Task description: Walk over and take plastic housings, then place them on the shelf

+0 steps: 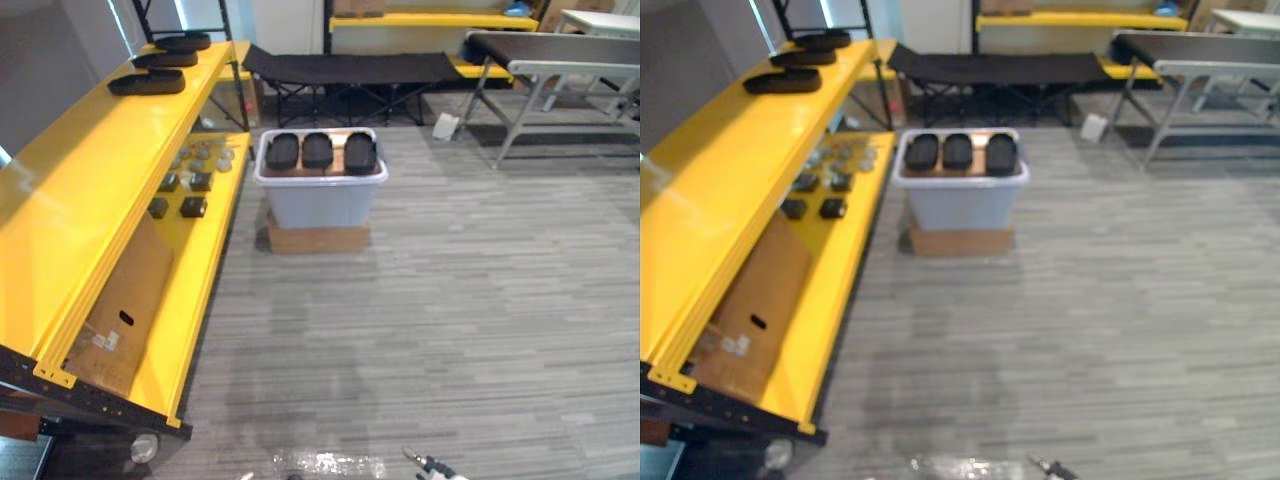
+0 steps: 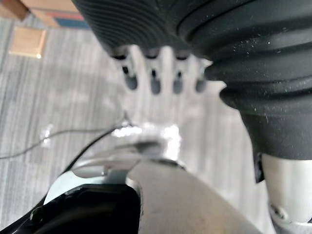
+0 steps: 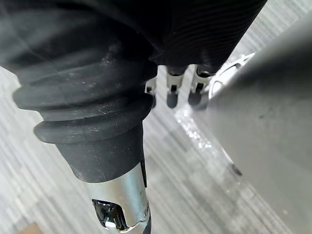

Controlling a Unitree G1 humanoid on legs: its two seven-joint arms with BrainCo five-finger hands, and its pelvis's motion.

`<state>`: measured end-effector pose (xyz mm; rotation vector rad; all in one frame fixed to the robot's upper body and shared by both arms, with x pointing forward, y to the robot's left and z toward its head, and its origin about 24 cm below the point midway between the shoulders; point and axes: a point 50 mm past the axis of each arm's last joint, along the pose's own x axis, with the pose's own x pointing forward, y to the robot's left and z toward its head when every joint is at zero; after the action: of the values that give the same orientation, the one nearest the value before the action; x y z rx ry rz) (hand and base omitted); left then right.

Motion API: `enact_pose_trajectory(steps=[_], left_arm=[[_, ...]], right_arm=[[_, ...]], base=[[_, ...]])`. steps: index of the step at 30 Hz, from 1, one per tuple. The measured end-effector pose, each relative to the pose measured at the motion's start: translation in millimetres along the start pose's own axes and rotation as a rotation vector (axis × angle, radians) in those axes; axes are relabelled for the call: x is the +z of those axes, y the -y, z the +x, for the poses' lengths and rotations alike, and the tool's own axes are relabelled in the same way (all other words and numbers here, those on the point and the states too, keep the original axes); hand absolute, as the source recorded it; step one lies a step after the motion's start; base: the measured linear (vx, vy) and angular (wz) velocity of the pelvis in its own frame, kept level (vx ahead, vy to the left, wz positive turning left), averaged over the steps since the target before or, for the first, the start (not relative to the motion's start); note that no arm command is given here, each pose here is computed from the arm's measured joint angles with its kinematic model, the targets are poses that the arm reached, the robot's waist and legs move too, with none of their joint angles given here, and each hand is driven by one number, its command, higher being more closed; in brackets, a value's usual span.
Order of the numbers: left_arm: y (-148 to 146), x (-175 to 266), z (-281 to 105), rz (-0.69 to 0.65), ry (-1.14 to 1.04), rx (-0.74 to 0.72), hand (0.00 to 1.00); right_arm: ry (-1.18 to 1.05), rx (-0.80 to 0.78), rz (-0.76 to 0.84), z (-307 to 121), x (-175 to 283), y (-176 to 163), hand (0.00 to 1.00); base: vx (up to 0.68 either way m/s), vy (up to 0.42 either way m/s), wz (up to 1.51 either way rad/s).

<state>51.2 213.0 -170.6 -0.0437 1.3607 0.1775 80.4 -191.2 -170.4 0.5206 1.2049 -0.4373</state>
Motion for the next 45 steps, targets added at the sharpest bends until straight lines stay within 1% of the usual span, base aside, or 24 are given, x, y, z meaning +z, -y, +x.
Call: enact_pose_trajectory(steps=[4,7,11,16,17,18,19,21,23,24,26,29,32,33,35,37,38,39,41,43,45], left_arm=[[3,4,0,0.028,0.009,-0.024,0.0],[4,9,0,0.038,0.021,-0.029,0.0],[1,21,1,0.083,0.034,-0.023,0.0],[-5,20,0,0.049,0.022,-0.024,0.0],[-5,19,0,-0.024,0.022,-0.04,0.0],[-7,22,-1,-0.153,0.041,-0.043,0.0],[-6,24,-1,-0.212,0.055,-0.041,0.0],[-7,20,-2,-0.426,0.07,-0.038,0.0],[7,22,0,-0.514,0.086,-0.073,0.0],[13,26,0,-0.53,0.095,-0.09,0.0],[19,27,1,-0.541,0.092,-0.106,0.0],[19,32,0,-0.55,0.117,-0.119,0.0],[23,31,0,-0.589,0.119,-0.126,0.0],[25,21,0,-0.61,0.079,-0.125,0.0],[18,-3,-2,-0.623,0.006,-0.102,0.0],[5,-13,-3,-0.602,-0.033,-0.061,0.0],[-6,-17,-3,-0.572,-0.055,-0.022,0.0],[-9,-16,-3,-0.535,-0.06,-0.002,0.0],[-9,-10,-2,-0.522,-0.035,0.0,0.0],[-11,-8,-2,-0.501,-0.014,0.011,0.0],[-13,8,-2,-0.482,0.065,0.012,0.0]], right_arm=[[0.051,0.0,0.022,-1,4,5,0.0],[0.148,0.025,-0.035,-2,17,0,0.0],[0.238,0.056,-0.048,-5,20,-4,0.0],[0.264,0.114,-0.081,-6,22,-8,0.0],[0.26,0.129,-0.088,-7,20,-6,0.0],[0.252,0.134,-0.093,-8,18,-3,0.0],[0.239,0.134,-0.095,-8,16,0,0.0],[0.146,0.097,-0.095,-8,2,14,0.0],[0.142,0.073,-0.103,-9,6,24,0.0],[0.152,0.057,-0.106,-10,13,29,0.0],[0.16,0.041,-0.094,-10,17,34,0.0],[0.184,0.041,-0.093,-9,24,29,0.0],[0.159,0.002,-0.114,-9,23,32,0.0],[0.137,-0.008,-0.11,-9,19,33,0.0],[0.098,-0.004,-0.082,-8,11,31,0.0],[0.085,0.025,-0.071,-5,14,19,0.0],[0.066,0.033,-0.065,-4,10,15,0.0],[0.071,0.052,-0.063,-3,12,8,0.0],[0.072,0.074,-0.053,0,11,-4,0.0],[0.117,0.073,-0.081,-1,18,-4,0.0],[0.139,0.071,-0.113,-1,21,-4,0.0]], base=[[0.0,0.061,0.24],[0.02,0.089,0.08],[0.11,0.0,0.19],[0.26,-0.042,-0.26],[0.39,-0.121,-0.12],[0.4,-0.142,-0.01],[0.44,-0.196,0.15],[0.6,-0.32,0.17],[0.48,-0.263,0.03],[0.54,-0.268,-0.02],[0.5,-0.205,-0.08],[0.4,-0.054,-0.27],[0.35,0.111,-0.13],[0.33,0.206,-0.28],[0.47,0.265,-0.34],[0.48,0.212,-0.27],[0.5,0.158,-0.08],[0.5,0.169,0.01],[0.51,0.203,0.08],[0.49,0.182,-0.05],[0.42,0.096,-0.09]])
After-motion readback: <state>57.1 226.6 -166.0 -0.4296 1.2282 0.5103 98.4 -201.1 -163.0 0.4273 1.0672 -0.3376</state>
